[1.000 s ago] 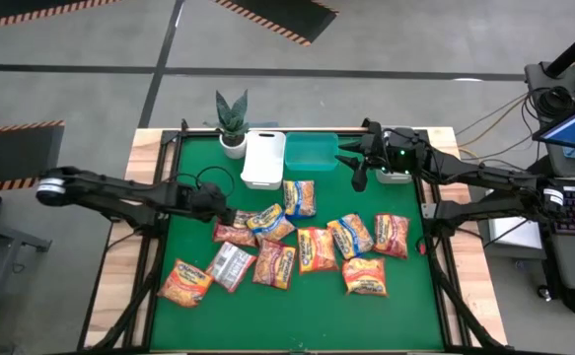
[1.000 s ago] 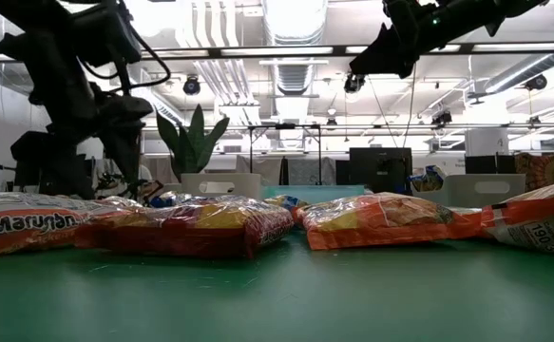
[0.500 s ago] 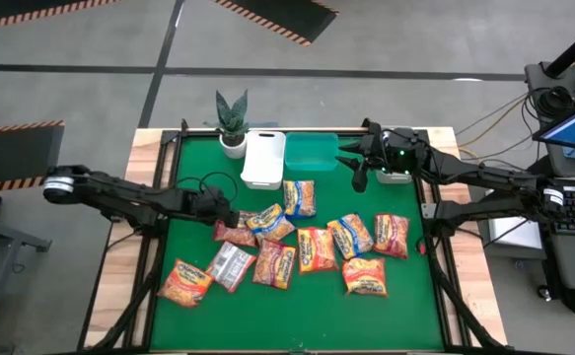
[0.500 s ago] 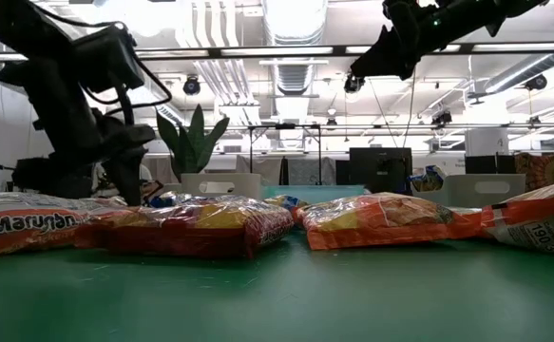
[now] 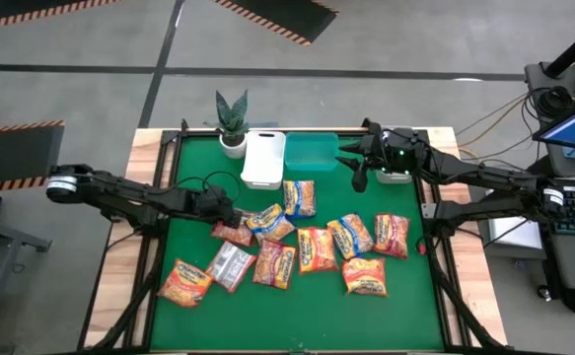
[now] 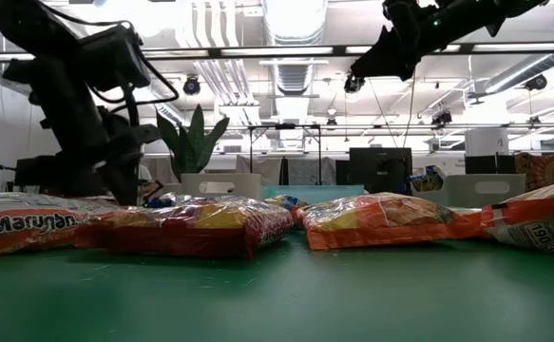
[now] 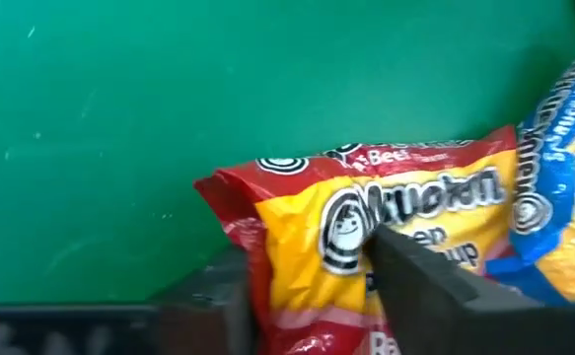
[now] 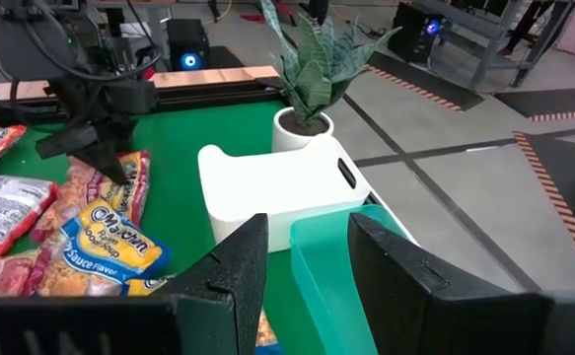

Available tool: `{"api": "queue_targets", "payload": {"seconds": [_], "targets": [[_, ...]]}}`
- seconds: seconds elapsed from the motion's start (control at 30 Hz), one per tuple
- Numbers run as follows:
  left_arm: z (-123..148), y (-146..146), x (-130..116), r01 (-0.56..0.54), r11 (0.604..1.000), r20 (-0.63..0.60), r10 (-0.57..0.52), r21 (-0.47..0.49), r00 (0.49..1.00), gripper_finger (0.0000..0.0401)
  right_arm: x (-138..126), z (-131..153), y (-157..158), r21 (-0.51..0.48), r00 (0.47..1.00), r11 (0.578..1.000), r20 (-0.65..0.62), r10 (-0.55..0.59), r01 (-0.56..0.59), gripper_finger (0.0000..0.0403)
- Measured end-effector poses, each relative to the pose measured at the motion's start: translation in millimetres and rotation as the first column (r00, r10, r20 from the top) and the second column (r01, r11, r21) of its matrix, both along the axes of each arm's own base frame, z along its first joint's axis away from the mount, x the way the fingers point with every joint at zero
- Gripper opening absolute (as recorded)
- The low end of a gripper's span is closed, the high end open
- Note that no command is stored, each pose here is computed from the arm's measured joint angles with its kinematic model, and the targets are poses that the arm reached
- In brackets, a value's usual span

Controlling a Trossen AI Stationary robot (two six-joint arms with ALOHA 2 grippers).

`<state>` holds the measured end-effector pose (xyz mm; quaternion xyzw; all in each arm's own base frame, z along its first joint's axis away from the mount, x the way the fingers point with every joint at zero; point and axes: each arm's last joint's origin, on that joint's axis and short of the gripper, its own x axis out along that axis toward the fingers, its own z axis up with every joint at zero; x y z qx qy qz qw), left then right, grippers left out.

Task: Sort Maruchan noodles
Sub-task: Put the red noodle pack into the white bin

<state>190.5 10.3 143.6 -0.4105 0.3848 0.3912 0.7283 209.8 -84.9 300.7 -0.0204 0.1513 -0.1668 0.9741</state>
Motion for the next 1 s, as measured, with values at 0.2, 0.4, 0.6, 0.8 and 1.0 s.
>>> {"api": "queue_targets", "payload": {"seconds": [0.2, 0.4, 0.6, 0.8, 1.0], "targets": [[13, 0, 5, 0.032, 0.999, -0.025, -0.032, 0.019, 0.999, 0.0024, 0, 0, 0, 0.001, 1.000, 1.000, -0.001, 0.000, 0.000, 0.0132], [42, 1, 10, 0.118, 0.990, -0.131, -0.106, 0.082, 0.986, 0.0012, 0, 0, 0, 0.001, 1.000, 1.000, -0.002, 0.000, 0.000, 0.0132], [90, 2, 20, 0.256, 0.937, -0.227, -0.203, 0.239, 0.953, 0.0006, 0, 0, 0, 0.001, 1.000, 1.000, -0.003, 0.000, 0.000, 0.0132], [136, -8, 42, 0.516, 0.733, -0.238, -0.458, 0.443, 0.856, 0.0002, 0, -1, 0, 0.000, 1.000, 1.000, -0.004, 0.001, -0.001, 0.0132], [150, -6, 60, 0.587, 0.558, -0.278, -0.543, 0.586, 0.793, 0.0002, 0, -1, 0, 0.000, 1.000, 1.000, -0.003, 0.001, -0.001, 0.0132]]}}
